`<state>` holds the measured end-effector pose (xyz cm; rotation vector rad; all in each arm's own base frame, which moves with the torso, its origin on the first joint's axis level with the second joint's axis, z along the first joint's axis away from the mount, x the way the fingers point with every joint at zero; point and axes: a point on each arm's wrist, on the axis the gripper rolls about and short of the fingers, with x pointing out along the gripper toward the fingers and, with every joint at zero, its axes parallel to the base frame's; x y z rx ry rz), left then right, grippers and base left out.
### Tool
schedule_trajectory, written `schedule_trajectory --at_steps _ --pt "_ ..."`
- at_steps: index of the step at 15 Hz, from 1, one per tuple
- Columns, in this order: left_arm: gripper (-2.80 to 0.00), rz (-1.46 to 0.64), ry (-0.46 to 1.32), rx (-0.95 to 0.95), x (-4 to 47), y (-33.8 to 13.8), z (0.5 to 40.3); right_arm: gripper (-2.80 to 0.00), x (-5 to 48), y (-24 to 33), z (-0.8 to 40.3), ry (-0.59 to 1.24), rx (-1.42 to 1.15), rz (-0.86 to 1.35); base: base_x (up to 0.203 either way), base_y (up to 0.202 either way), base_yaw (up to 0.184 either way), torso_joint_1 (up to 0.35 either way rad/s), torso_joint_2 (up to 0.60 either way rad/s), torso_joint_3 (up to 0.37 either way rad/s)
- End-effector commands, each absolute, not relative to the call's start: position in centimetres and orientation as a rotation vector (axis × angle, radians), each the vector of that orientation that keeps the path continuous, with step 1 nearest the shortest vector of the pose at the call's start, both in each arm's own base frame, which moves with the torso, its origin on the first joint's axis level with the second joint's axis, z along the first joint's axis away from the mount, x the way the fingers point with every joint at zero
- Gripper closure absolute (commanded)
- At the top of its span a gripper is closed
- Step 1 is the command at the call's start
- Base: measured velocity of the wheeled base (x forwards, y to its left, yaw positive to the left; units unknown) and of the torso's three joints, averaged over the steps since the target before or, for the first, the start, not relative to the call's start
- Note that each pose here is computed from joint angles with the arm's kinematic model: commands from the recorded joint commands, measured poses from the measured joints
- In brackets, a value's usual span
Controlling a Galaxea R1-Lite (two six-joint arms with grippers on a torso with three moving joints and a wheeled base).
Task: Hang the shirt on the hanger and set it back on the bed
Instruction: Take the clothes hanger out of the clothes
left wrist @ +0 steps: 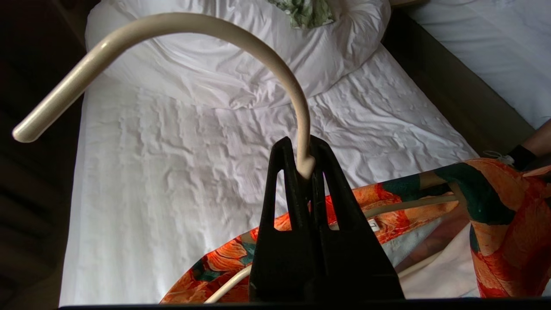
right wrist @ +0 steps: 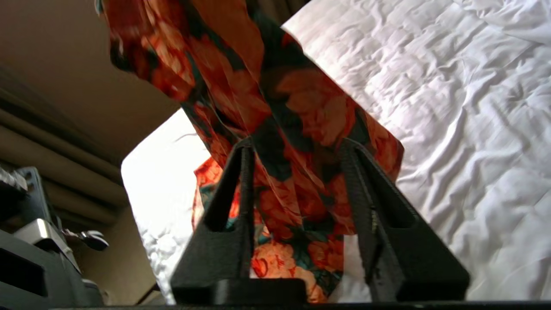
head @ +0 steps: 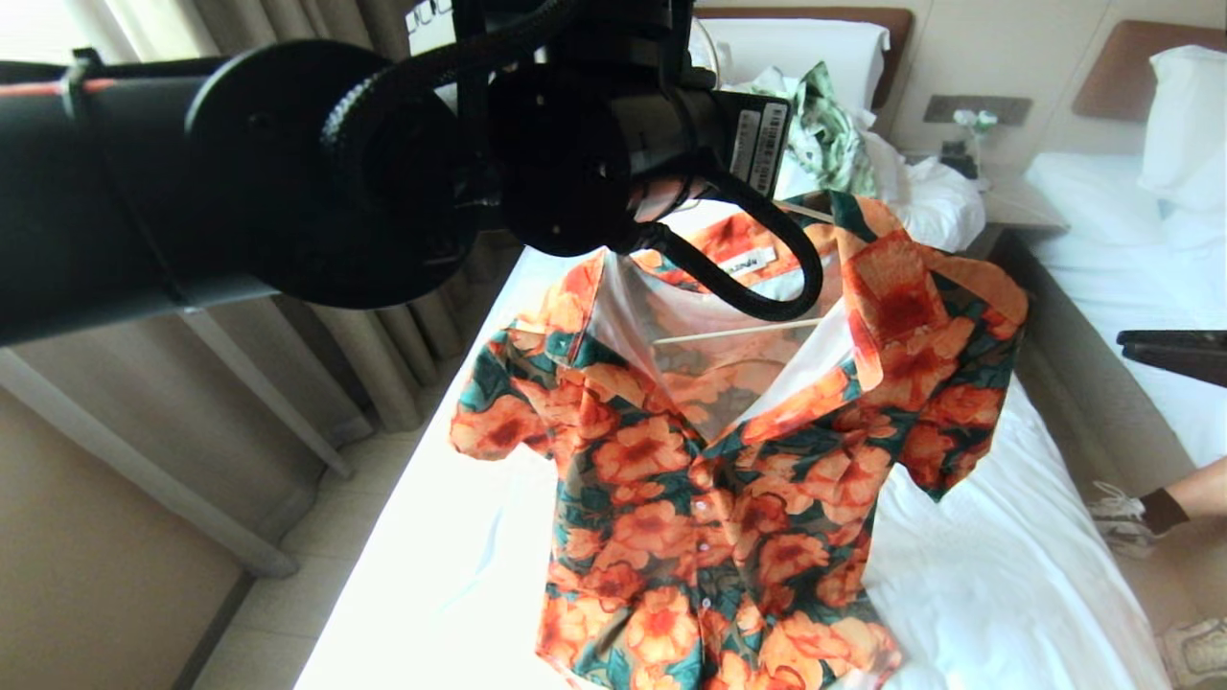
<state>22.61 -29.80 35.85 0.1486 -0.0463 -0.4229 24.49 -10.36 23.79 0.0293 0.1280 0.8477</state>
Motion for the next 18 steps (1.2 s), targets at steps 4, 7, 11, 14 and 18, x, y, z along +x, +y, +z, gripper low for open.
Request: schedule_trajectory --at_steps 4,7,11,14,18 --pt "0.0 -0.409 -0.051 0.145 22.8 -29.4 36.1 -2.8 28.0 -9.8 19.6 0.14 -0.041 0.933 0.0 0.0 0.0 0.0 0.0 0.0" --pt "0.0 -0.409 -0.051 0.145 22.8 -29.4 36.1 -2.8 29.9 -7.5 19.1 0.156 -0.066 0.988 0.0 0.0 0.0 0.0 0.0 0.0" --pt "0.0 -0.408 -0.059 0.139 22.5 -29.0 36.5 -2.8 31.6 -4.7 18.2 0.195 -0.131 0.997 0.0 0.0 0.0 0.0 0.0 0.0" --pt "0.0 -0.408 -0.06 0.138 22.5 -29.0 36.6 0.0 31.4 -4.5 18.6 0.187 -0.143 1.001 0.0 0.0 0.0 0.0 0.0 0.0" --pt "0.0 -0.408 -0.06 0.136 22.5 -29.0 36.6 0.0 31.2 -4.7 18.7 0.185 -0.143 0.992 0.0 0.0 0.0 0.0 0.0 0.0"
